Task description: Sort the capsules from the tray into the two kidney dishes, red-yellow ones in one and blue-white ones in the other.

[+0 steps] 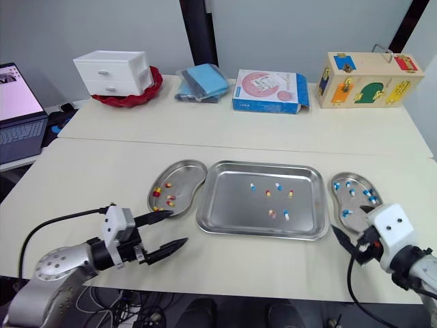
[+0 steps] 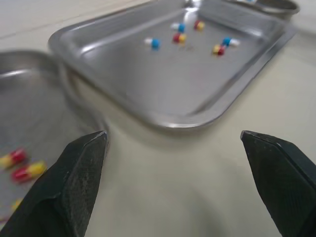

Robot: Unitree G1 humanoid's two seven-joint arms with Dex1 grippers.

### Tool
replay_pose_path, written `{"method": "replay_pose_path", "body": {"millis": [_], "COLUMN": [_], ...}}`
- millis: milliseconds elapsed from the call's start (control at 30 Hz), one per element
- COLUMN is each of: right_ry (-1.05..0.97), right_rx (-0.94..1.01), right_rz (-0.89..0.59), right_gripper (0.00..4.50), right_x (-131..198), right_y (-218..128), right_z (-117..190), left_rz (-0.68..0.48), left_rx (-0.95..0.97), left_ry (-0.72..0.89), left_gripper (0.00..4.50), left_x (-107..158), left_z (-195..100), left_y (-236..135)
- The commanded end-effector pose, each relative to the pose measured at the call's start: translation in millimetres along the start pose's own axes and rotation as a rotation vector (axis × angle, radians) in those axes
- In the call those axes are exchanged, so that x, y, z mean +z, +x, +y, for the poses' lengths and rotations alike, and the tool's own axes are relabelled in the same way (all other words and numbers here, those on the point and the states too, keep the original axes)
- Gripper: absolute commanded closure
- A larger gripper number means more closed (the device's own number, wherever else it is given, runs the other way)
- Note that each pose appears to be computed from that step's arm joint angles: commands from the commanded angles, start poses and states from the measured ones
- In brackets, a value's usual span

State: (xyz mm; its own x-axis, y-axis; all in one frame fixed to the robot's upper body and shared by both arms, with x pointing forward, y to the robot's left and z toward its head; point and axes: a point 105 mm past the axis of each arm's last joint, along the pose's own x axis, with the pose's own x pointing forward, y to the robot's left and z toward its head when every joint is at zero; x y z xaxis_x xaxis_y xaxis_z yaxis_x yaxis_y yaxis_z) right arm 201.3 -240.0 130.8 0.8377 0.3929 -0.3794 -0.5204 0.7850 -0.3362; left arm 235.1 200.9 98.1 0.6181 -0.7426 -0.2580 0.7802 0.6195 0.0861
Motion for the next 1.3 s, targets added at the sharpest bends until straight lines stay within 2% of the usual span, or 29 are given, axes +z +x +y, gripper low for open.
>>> {"method": "replay_pose_path", "body": {"millis": [33,100,167,433,667,1100,1200,1300], "right_ry": [-0.080,-0.075,-0.057,0.022,0.022,0.027,0.035,0.031], "right_rx": [0.182,0.226,0.230,0.159,0.183,0.225,0.235,0.240], "right_rz": [0.062,0.097,0.111,0.072,0.071,0.089,0.073,0.065], "right_gripper": [0.01,0.01,0.01,0.01,0.01,0.01,0.01,0.01], "right_x": [-17,-27,-36,-50,-51,-59,-56,-53], "right_y": [-31,-40,-48,-57,-56,-64,-63,-64], "right_z": [12,14,11,-6,-4,13,21,27], "left_rz": [0.130,0.203,0.224,0.212,0.201,-0.173,-0.271,-0.312], "left_rx": [0.116,0.132,0.143,0.129,0.060,-0.167,-0.175,-0.161], "left_ry": [-0.001,-0.010,-0.013,-0.052,-0.042,-0.031,-0.004,0.024], "left_gripper": [0.00,0.00,0.00,0.00,0.00,0.00,0.00,0.00], "left_x": [-14,-24,-27,-23,-18,9,18,23], "left_z": [22,23,24,14,6,-40,-42,-40], "left_y": [-42,-56,-67,-81,-82,-7,12,20]}}
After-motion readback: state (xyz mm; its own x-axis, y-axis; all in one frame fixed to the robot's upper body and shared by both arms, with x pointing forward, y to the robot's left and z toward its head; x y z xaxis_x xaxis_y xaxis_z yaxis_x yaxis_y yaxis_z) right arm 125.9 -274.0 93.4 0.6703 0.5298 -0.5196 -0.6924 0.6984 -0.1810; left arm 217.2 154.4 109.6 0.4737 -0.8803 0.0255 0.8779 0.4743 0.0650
